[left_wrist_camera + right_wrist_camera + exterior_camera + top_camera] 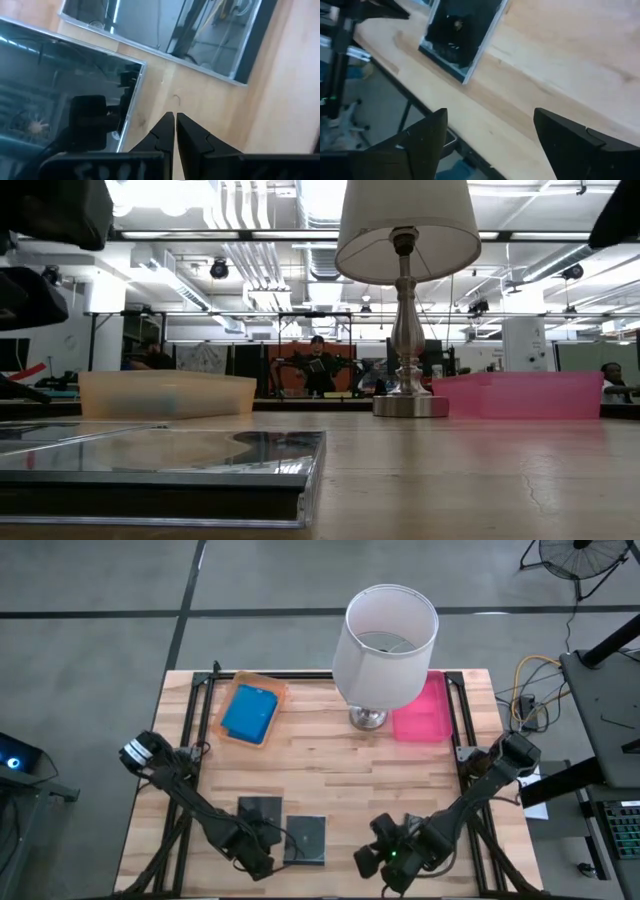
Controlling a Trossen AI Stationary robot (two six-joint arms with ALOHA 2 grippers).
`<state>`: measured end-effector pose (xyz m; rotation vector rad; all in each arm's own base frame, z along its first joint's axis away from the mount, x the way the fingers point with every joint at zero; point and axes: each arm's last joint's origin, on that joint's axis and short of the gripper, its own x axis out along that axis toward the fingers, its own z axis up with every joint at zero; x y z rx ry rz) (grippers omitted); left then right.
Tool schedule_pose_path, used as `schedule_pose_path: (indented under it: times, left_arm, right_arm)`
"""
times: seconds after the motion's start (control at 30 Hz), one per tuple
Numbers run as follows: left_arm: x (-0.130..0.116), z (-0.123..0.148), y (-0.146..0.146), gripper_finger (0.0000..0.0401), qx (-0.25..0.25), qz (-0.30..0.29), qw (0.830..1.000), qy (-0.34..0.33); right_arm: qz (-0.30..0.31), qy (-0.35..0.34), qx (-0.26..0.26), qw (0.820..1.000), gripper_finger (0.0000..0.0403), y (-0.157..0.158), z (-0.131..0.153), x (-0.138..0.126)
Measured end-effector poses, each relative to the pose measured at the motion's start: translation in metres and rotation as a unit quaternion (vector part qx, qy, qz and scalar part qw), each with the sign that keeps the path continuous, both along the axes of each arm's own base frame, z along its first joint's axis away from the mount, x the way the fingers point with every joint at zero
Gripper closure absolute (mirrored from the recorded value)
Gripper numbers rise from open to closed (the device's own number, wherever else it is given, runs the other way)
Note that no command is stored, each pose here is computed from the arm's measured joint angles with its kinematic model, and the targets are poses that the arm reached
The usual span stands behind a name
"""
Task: Pick & place jewel cases by type
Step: Put the middle black cd case into the pink bin
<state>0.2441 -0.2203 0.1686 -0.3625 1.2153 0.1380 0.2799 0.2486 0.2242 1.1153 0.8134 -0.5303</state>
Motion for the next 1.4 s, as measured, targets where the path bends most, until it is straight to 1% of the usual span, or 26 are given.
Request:
schedule_pose_path:
  times: [0.1,0.2,0.4,0.57,0.83,1.0,1.2,1.4]
  left_arm:
    - [0.003,-0.011,-0.001,0.0401,0.014,-0.012,1.0,0.007]
    - [0.004,-0.017,-0.001,0.0401,0.019,-0.011,1.0,0.014]
    - [0.01,-0.023,0.003,0.0401,0.023,-0.005,1.0,0.021]
    - [0.016,-0.025,0.008,0.0401,0.025,-0.024,0.999,0.018]
    - [0.031,-0.025,0.016,0.0401,0.016,-0.032,0.999,-0.022]
    - [0.036,-0.025,0.022,0.0401,0.02,-0.035,0.999,-0.028]
    - [0.044,-0.026,0.027,0.0401,0.02,-0.033,0.998,-0.04]
    - [0.049,-0.026,0.031,0.0401,0.021,-0.036,0.998,-0.05]
  right_arm:
    - [0.0,-0.012,0.011,1.0,0.0115,0.0,-0.01,0.0]
    - [0.001,-0.011,0.01,1.0,0.0119,-0.001,-0.018,-0.002]
    - [0.009,-0.009,0.008,1.0,0.0125,-0.001,-0.019,-0.003]
    - [0.015,-0.006,0.005,1.0,0.0126,-0.004,-0.02,-0.001]
    - [0.0,-0.009,0.013,1.0,0.0128,-0.015,-0.033,0.003]
    - [-0.011,-0.007,0.011,1.0,0.0133,-0.024,-0.042,0.005]
    - [-0.023,-0.016,0.03,0.999,0.0138,-0.032,-0.056,0.005]
    - [-0.042,-0.003,0.048,0.998,0.0136,-0.036,-0.068,0.001]
